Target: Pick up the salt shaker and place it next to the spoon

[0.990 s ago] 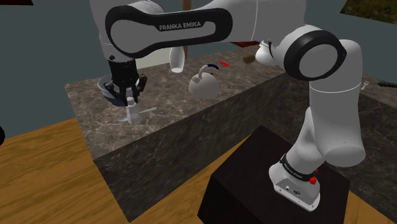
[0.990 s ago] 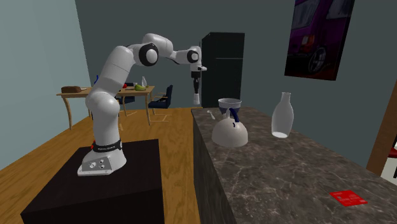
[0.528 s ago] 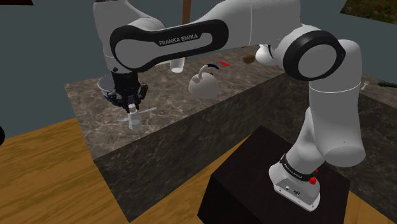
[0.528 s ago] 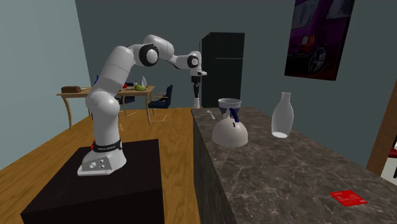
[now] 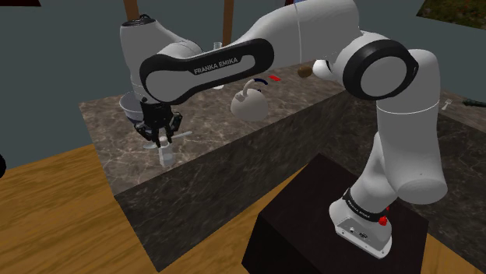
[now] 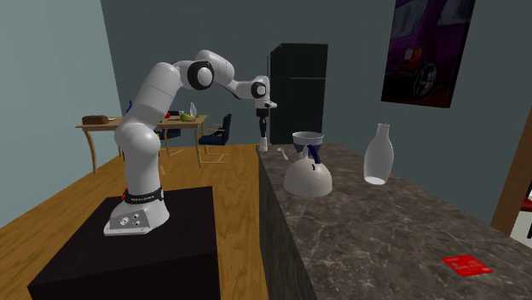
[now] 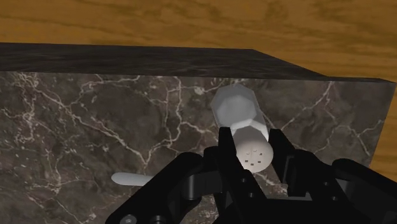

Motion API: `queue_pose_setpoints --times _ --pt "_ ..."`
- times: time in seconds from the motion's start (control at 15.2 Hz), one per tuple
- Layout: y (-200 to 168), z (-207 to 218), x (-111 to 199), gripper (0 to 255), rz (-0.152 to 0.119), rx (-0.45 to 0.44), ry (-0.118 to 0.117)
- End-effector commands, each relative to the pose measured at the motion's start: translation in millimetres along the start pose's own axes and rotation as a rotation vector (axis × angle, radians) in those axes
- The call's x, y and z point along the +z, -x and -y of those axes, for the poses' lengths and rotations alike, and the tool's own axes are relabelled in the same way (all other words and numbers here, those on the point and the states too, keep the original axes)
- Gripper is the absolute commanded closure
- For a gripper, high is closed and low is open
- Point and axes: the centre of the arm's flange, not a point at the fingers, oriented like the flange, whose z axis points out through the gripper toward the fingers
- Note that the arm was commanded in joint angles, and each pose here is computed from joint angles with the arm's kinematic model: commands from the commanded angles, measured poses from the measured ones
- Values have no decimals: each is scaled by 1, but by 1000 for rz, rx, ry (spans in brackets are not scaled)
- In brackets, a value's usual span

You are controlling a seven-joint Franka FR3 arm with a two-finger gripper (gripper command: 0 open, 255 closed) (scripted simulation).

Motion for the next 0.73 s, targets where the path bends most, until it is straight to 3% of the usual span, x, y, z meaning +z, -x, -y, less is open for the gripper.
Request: queue_pose_setpoints --times 0.0,0.33,0.4,0.66 --pt "0 0 1 255 -1 0 -1" --pt "0 0 1 255 -1 0 -1" --pt "0 0 1 0 -1 0 -1" --pt "0 0 1 0 -1 0 -1"
